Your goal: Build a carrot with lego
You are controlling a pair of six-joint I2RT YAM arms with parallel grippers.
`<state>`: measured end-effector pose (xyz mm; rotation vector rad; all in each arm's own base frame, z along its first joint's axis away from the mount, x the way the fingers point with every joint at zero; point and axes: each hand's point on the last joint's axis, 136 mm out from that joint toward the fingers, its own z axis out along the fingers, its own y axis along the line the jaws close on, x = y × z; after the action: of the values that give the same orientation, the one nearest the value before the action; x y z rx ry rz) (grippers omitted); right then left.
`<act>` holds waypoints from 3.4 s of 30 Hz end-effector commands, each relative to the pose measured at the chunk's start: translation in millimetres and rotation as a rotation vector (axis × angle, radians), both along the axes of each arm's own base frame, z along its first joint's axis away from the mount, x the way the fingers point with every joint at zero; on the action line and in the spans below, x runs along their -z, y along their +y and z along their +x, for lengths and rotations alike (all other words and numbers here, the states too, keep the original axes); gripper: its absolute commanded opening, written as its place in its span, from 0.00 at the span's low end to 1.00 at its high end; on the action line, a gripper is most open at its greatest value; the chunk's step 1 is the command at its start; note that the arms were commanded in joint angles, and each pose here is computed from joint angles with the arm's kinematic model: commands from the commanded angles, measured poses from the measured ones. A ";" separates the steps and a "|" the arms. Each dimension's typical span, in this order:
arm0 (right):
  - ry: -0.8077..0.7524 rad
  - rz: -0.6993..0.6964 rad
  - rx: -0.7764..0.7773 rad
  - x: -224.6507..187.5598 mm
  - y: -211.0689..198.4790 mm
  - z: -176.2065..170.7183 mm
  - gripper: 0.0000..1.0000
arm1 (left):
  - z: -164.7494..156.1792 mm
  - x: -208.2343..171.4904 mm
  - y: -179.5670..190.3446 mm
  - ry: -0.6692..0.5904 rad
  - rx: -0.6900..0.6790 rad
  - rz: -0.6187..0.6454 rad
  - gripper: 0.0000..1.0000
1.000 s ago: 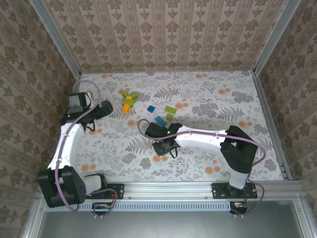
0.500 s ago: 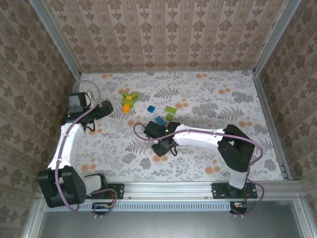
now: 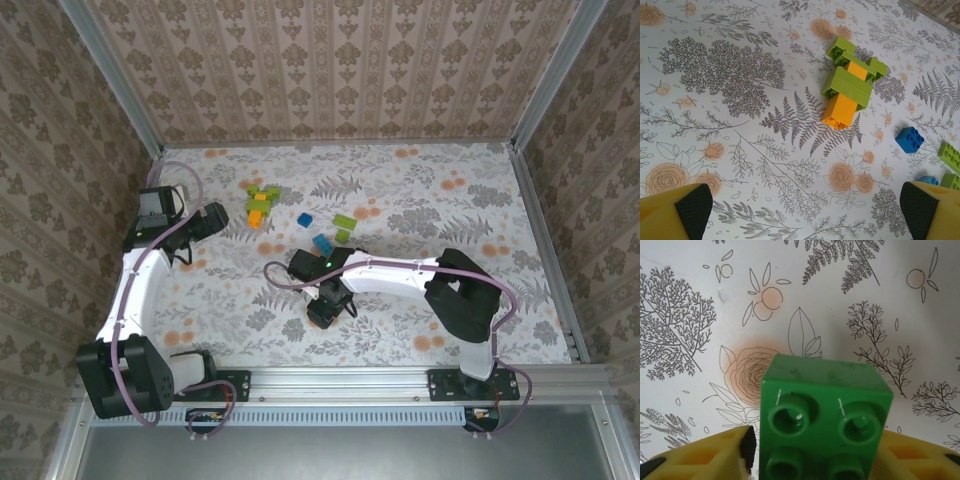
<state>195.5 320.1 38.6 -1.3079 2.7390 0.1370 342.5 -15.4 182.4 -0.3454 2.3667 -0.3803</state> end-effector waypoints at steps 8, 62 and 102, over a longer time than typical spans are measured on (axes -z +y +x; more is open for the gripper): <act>-0.116 0.096 0.008 -70.2 -5.1 13.2 0.76 | 0.2 -1.2 -5.0 -0.008 0.029 0.002 1.00; -0.040 0.018 0.207 18.0 -1.3 197.5 0.43 | 1.2 -1.9 -5.1 -0.011 0.030 0.006 1.00; 0.037 0.218 0.156 -59.2 -3.7 33.9 0.35 | 0.8 -0.4 -7.8 -0.003 0.039 0.010 1.00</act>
<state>230.5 309.0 103.4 -1.0580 2.7316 0.4241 342.2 -20.7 182.4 -0.3271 2.3708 -0.3904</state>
